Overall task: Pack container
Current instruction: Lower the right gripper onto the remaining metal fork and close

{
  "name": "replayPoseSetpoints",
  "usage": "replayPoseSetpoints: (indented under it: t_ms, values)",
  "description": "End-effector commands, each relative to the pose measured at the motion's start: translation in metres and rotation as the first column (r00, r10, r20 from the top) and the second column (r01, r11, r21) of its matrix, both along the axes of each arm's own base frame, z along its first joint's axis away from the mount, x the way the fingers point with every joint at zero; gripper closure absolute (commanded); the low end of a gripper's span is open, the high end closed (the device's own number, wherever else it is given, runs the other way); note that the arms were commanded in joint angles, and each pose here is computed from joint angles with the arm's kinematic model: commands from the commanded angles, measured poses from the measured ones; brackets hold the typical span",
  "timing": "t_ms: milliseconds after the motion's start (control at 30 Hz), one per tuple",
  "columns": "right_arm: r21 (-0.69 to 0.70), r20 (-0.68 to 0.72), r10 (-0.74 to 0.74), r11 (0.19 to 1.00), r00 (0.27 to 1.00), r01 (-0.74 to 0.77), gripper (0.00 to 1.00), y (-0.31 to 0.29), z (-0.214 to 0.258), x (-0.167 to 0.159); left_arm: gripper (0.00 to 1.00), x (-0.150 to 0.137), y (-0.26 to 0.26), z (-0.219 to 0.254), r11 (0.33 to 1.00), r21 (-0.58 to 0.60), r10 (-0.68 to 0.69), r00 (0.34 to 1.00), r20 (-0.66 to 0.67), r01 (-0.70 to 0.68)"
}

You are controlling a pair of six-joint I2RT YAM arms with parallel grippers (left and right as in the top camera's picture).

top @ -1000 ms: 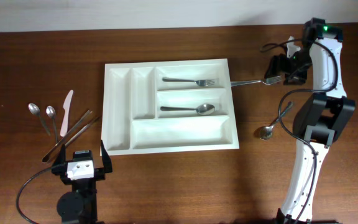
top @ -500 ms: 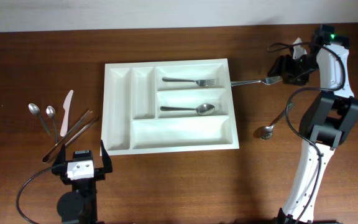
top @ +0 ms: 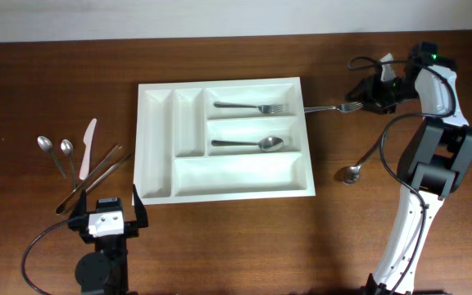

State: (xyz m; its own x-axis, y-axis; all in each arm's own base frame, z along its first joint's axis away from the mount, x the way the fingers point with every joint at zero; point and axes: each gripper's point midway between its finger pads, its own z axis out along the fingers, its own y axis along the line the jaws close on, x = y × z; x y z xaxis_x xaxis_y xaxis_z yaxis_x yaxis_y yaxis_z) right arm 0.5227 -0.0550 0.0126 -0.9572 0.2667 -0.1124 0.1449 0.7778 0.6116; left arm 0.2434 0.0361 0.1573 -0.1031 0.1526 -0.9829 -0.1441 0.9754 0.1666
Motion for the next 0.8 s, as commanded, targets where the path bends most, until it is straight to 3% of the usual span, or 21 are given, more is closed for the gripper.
replayPoseSetpoints:
  t_ms: [0,67,267,767]
  values:
    - [-0.008,-0.127,-0.002,1.0,0.992,0.001,0.69,0.002,-0.045,-0.021,0.01,0.0,0.001,-0.001,1.0,0.013,0.004,1.0,-0.001,-0.004]
    - [-0.007,-0.128,-0.002,1.0,0.992,0.001,0.81,0.002,-0.045,-0.021,0.01,0.0,0.001,-0.001,1.0,0.013,0.004,1.0,-0.001,-0.004]
    - [-0.007,-0.131,-0.002,1.0,0.991,0.001,0.96,0.003,-0.045,-0.022,0.01,0.0,0.001,-0.001,1.0,0.013,0.004,1.0,-0.001,-0.004]
    - [-0.011,-0.133,-0.045,0.999,0.99,0.044,0.96,-0.019,-0.046,-0.025,0.01,0.0,0.001,-0.001,1.0,0.013,0.004,1.0,-0.001,-0.004]
